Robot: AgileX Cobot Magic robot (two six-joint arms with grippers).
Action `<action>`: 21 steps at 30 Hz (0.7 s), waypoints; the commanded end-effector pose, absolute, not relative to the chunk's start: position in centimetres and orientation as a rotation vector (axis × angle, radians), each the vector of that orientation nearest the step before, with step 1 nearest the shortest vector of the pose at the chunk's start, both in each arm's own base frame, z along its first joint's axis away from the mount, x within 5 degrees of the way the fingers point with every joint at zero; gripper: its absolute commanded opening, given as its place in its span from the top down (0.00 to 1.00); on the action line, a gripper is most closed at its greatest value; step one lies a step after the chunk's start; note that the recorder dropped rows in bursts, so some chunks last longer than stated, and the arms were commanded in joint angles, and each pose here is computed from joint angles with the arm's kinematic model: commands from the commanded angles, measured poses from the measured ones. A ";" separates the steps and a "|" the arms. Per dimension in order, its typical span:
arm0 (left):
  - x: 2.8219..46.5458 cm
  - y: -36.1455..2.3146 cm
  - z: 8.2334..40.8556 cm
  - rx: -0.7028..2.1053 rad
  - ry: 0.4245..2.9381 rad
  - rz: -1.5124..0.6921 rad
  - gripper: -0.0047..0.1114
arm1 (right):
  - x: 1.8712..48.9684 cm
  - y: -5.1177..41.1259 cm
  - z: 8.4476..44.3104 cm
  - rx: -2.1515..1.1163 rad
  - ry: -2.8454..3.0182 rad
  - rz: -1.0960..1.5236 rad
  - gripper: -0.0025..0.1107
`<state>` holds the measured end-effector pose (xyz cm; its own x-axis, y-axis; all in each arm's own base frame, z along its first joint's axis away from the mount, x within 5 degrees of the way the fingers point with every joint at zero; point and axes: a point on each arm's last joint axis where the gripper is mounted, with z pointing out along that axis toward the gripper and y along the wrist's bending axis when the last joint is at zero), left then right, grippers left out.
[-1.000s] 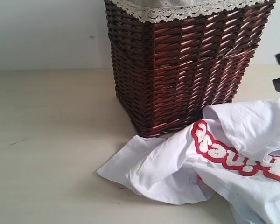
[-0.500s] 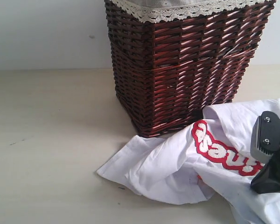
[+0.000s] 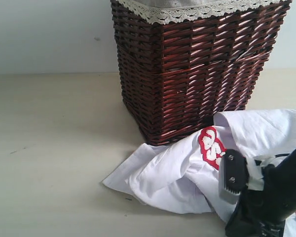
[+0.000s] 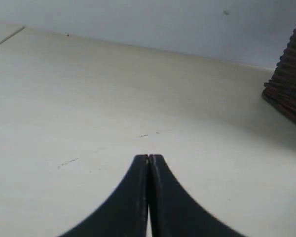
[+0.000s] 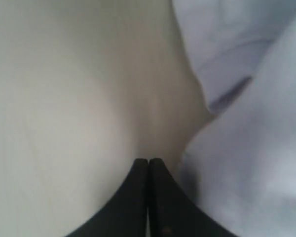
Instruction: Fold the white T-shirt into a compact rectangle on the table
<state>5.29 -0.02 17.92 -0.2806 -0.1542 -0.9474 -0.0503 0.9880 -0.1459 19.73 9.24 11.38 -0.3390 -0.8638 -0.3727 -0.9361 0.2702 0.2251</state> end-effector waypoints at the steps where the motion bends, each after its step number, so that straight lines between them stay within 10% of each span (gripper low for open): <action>1: 5.3 -0.1 18.0 -0.149 1.847 -0.111 0.96 | 18.8 11.6 10.9 -1.792 2.322 0.630 0.98; 12: 5.3 -0.1 18.0 -0.149 1.847 -0.111 0.96 | 21.3 11.4 19.8 -1.466 2.002 0.107 0.98; 21: 5.3 -0.1 18.0 -0.149 1.847 -0.111 0.96 | 22.9 5.9 14.5 -1.521 2.402 0.023 0.98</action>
<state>5.29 -0.02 17.92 -0.2806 -0.1542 -0.9474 -0.0503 0.9880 -0.1459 22.82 6.73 16.26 -0.3593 -0.8717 -0.3332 -0.8752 0.4387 -0.2039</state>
